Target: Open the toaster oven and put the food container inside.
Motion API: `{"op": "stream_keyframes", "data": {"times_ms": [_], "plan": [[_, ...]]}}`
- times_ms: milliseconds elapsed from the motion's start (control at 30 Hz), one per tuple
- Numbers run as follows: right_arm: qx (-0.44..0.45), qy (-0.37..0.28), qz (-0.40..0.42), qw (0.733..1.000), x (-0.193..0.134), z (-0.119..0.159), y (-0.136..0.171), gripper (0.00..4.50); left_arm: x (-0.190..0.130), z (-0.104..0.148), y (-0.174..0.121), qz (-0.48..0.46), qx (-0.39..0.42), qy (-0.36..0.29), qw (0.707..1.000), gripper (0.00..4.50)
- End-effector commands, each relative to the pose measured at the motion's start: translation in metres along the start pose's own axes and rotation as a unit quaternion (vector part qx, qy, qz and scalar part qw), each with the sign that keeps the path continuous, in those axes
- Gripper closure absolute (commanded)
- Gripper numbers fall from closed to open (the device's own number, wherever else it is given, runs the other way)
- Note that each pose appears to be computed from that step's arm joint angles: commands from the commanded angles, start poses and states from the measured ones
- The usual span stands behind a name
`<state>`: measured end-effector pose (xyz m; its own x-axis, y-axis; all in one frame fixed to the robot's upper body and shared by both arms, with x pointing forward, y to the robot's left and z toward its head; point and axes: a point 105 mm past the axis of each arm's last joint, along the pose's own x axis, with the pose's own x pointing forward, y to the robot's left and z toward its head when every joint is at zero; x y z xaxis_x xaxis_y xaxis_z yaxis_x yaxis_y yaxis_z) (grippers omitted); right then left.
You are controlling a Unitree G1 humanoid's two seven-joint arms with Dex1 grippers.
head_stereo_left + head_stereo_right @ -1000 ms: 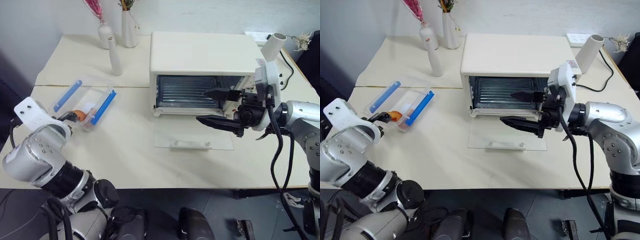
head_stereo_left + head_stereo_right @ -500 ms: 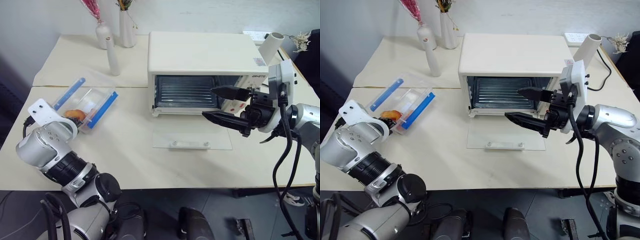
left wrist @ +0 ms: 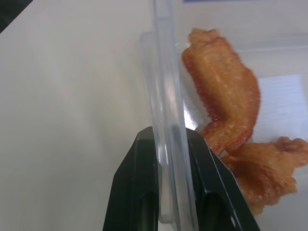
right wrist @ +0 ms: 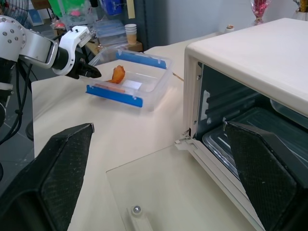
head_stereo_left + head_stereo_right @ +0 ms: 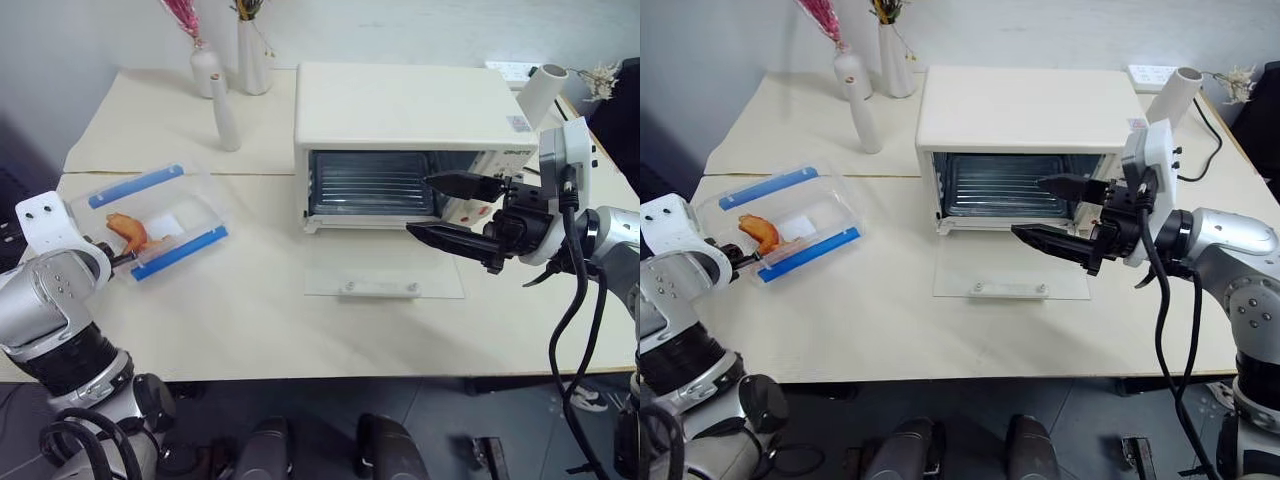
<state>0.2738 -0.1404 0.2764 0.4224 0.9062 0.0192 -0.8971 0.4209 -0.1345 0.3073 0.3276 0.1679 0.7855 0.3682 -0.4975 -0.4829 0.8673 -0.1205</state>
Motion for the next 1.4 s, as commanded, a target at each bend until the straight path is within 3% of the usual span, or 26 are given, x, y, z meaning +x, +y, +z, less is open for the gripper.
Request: {"op": "stream_keyframes", "data": {"times_ms": [33, 333, 500, 633, 867, 1167, 1400], "plan": [[-0.019, -0.022, -0.006, 1.0, -0.002, 0.015, -0.001, 0.0, -0.004, 0.007, 0.003, -0.001, -0.009, -0.014, 1.0, 4.2], [-0.016, -0.014, -0.014, 1.0, -0.005, 0.012, -0.008, 0.0, -0.004, -0.009, -0.025, -0.109, 0.024, 0.006, 0.994, 4.23], [-0.013, 0.022, -0.033, 0.999, -0.022, 0.0, -0.012, 0.0, -0.022, -0.016, -0.05, -0.239, 0.104, 0.027, 0.965, 4.23], [-0.005, 0.051, -0.054, 0.997, -0.039, -0.013, -0.013, 0.0, -0.035, -0.009, -0.057, -0.288, 0.142, 0.044, 0.946, 4.23], [0.007, 0.061, -0.102, 0.993, -0.057, -0.027, -0.015, 0.0, -0.054, -0.003, -0.127, -0.405, 0.166, 0.081, 0.896, 4.23], [0.007, 0.059, -0.149, 0.987, -0.075, -0.028, -0.008, 0.0, -0.077, -0.021, -0.209, -0.473, 0.257, 0.138, 0.831, 4.23], [0.01, 0.057, -0.182, 0.982, -0.086, -0.03, 0.001, 0.0, -0.086, -0.028, -0.241, -0.484, 0.306, 0.146, 0.807, 4.23]]}}
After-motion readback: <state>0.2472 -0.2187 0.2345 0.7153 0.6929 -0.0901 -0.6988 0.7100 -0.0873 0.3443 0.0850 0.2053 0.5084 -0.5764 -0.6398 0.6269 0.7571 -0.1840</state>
